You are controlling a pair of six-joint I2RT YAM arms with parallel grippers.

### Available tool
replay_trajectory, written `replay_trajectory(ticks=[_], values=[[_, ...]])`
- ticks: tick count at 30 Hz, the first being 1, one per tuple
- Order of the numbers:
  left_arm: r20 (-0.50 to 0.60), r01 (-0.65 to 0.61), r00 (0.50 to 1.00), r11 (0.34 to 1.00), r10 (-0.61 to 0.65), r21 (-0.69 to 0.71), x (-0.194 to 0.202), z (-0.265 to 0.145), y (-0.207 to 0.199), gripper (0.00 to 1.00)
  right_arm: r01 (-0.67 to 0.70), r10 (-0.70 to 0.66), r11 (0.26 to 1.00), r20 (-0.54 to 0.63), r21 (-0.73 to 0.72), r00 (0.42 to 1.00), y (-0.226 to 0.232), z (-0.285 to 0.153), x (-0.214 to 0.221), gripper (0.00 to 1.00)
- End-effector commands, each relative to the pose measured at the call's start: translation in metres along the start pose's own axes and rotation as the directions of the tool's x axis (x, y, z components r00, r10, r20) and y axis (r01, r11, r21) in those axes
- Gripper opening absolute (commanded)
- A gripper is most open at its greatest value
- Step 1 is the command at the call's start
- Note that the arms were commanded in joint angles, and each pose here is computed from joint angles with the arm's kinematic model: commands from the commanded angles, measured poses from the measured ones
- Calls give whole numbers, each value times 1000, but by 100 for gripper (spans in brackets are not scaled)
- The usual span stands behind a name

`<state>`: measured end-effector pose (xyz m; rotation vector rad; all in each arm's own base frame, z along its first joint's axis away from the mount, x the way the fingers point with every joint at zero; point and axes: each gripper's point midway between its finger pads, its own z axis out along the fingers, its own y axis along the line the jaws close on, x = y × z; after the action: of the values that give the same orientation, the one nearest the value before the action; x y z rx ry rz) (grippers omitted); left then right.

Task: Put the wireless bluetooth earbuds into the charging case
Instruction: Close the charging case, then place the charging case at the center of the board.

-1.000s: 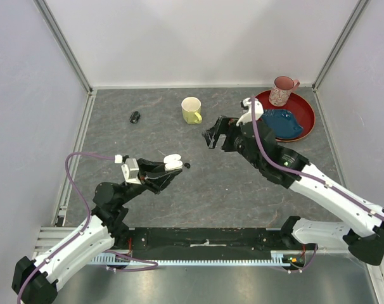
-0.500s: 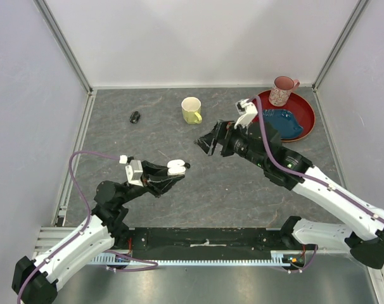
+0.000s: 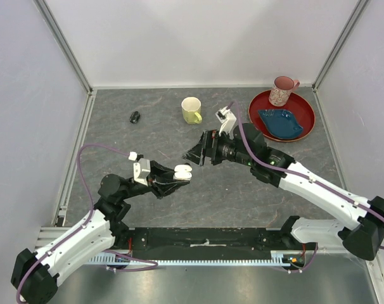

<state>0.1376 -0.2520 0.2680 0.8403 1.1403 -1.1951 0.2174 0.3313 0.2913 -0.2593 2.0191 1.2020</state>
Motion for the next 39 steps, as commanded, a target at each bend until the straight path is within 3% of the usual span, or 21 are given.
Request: replay_trajectory(ticks=[1,13,16,20,21,23,24,27,31,34,39], values=[[22,-42,999,998,41,49,-18,6,-7,2,5,-11,997,-77,-79,997,13,7,11,98],[16,4,1000,999,-4,-43,-11,7,10,2,77,-96,990,-153,-121,984,9,-6,34,98],[20,38,999,997,-36,-72,-12,9,15,2,90,-99,994,-135,-66,986,-1,-9,32,98],[-24,138,990,982,-142,-131,-12,16,26,2,29,-34,987,28,160,999,-38,-19,10,98],[-93,203,971,963,-221,-177,8,16,33,2,-13,-31,962,156,271,987,-56,-32,-12,98],[-124,272,945,937,-303,-220,7,24,40,2,-139,35,905,253,403,967,-86,-51,-14,98],[-188,314,912,915,-365,-254,27,26,46,2,-204,12,851,370,485,929,-104,-72,-30,98],[-223,378,863,872,-454,-311,35,38,58,2,-288,3,791,466,541,885,-122,-104,-36,98],[-275,471,764,796,-584,-380,67,62,79,2,-333,-6,759,517,559,856,-129,-127,-39,98],[-252,508,732,753,-633,-417,75,82,94,2,-358,-20,728,540,585,841,-135,-143,-39,98],[-269,619,596,647,-756,-445,126,114,106,2,-376,-43,715,574,590,818,-137,-166,-43,98]])
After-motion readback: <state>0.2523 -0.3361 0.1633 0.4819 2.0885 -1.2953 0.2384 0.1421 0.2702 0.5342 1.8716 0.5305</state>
